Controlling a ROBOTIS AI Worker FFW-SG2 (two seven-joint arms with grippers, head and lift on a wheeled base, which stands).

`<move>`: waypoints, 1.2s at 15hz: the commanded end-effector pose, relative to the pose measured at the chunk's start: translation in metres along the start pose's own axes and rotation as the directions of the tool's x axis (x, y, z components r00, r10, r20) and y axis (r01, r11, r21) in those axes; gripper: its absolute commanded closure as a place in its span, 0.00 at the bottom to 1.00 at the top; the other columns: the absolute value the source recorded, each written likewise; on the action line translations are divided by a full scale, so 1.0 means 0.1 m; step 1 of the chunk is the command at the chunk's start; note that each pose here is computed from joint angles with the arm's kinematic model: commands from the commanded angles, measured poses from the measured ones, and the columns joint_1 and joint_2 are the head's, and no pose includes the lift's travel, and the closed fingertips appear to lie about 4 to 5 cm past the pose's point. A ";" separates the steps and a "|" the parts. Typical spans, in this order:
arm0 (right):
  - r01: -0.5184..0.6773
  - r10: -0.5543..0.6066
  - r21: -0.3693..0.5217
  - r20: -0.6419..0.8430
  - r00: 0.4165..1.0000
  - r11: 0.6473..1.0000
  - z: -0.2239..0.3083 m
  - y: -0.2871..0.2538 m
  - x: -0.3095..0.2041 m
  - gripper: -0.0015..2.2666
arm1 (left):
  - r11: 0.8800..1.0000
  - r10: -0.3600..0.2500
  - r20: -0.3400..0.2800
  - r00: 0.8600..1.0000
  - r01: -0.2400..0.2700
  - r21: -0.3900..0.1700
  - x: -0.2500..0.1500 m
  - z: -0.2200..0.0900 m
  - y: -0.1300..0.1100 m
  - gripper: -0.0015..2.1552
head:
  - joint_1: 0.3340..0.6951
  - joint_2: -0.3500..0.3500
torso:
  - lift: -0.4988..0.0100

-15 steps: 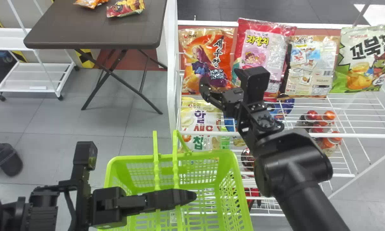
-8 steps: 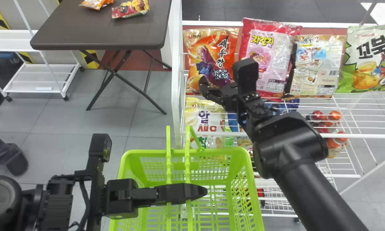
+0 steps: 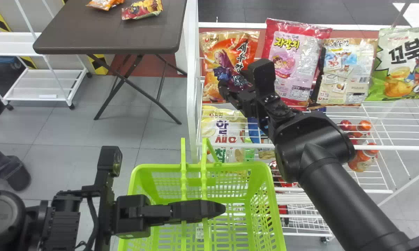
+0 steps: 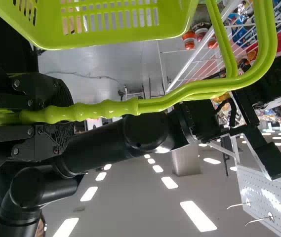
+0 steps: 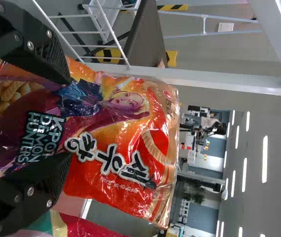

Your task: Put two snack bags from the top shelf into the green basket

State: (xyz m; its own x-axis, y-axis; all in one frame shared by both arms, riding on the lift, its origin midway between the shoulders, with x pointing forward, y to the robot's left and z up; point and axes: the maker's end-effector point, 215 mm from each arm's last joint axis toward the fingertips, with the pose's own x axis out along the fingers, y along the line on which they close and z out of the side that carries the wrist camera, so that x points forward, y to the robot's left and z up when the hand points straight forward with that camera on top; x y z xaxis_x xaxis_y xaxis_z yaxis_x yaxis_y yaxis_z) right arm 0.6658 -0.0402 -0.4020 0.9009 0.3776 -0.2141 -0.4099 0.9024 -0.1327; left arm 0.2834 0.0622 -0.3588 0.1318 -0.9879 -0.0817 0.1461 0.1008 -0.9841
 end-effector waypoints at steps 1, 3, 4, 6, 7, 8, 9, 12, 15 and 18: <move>-0.007 0.007 -0.005 0.013 1.000 1.000 0.02 0.03 -0.01 0.82 | 1.000 0.000 -0.003 1.000 0.000 -0.001 0.00 0.00 0.00 0.99 | 1.00 0.54 | 0.98; 0.001 -0.001 -0.012 0.026 1.000 1.000 0.04 0.03 -0.03 0.96 | 1.000 0.000 -0.003 1.000 0.000 -0.002 0.00 0.00 0.00 0.99 | 1.00 0.54 | 0.98; 0.001 0.000 -0.016 0.037 0.999 1.000 0.06 0.03 -0.03 0.97 | 1.000 -0.001 -0.002 1.000 0.001 -0.003 -0.01 -0.01 0.00 0.99 | 1.00 0.54 | 0.98; 0.002 -0.001 -0.013 0.058 0.998 1.000 0.10 0.05 -0.07 0.97 | 1.000 -0.001 -0.001 1.000 0.001 -0.005 -0.01 -0.01 0.01 0.99 | 1.00 0.54 | 0.98; 0.000 0.001 -0.016 0.065 0.998 1.000 0.12 0.09 -0.11 0.97 | 1.000 -0.001 -0.001 1.000 0.001 -0.005 -0.01 -0.01 0.01 0.99 | 1.00 0.54 | 0.98; 0.003 -0.001 -0.024 0.074 0.997 1.000 0.13 0.14 -0.18 0.98 | 1.000 -0.001 -0.002 1.000 0.001 -0.003 -0.01 -0.01 0.00 0.99 | 1.00 0.54 | 0.98; 0.000 0.002 -0.029 0.073 0.997 1.000 0.08 0.21 -0.26 0.98 | 1.000 0.001 -0.001 1.000 -0.001 -0.003 -0.02 0.00 0.00 0.99 | 1.00 0.55 | 0.98; 0.028 -0.025 -0.027 0.101 0.995 0.999 0.29 0.28 -0.56 0.98 | 1.000 0.009 0.000 1.000 -0.009 -0.003 -0.05 0.01 0.02 0.99 | 1.00 0.56 | 0.98; 0.055 -0.054 -0.015 0.061 0.997 0.998 0.28 0.29 -0.87 0.98 | 1.000 0.011 -0.002 1.000 -0.011 0.001 -0.05 0.01 0.02 0.99 | 1.00 0.57 | 0.98; 0.093 -0.093 0.006 0.005 0.996 0.996 0.23 0.23 -1.24 0.98 | 1.000 0.011 -0.001 1.000 -0.011 -0.004 -0.05 0.02 0.03 0.99 | 1.00 0.54 | 0.98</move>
State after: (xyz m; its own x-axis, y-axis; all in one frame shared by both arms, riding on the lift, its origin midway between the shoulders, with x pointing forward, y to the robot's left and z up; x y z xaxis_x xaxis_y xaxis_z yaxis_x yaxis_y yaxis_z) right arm 0.5624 -0.0532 -0.3579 0.9336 0.3129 -0.1745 -0.3401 0.9273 -0.1567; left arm 0.2858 0.0680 -0.3606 0.1358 -0.9865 -0.0920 0.1451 0.1117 -0.9831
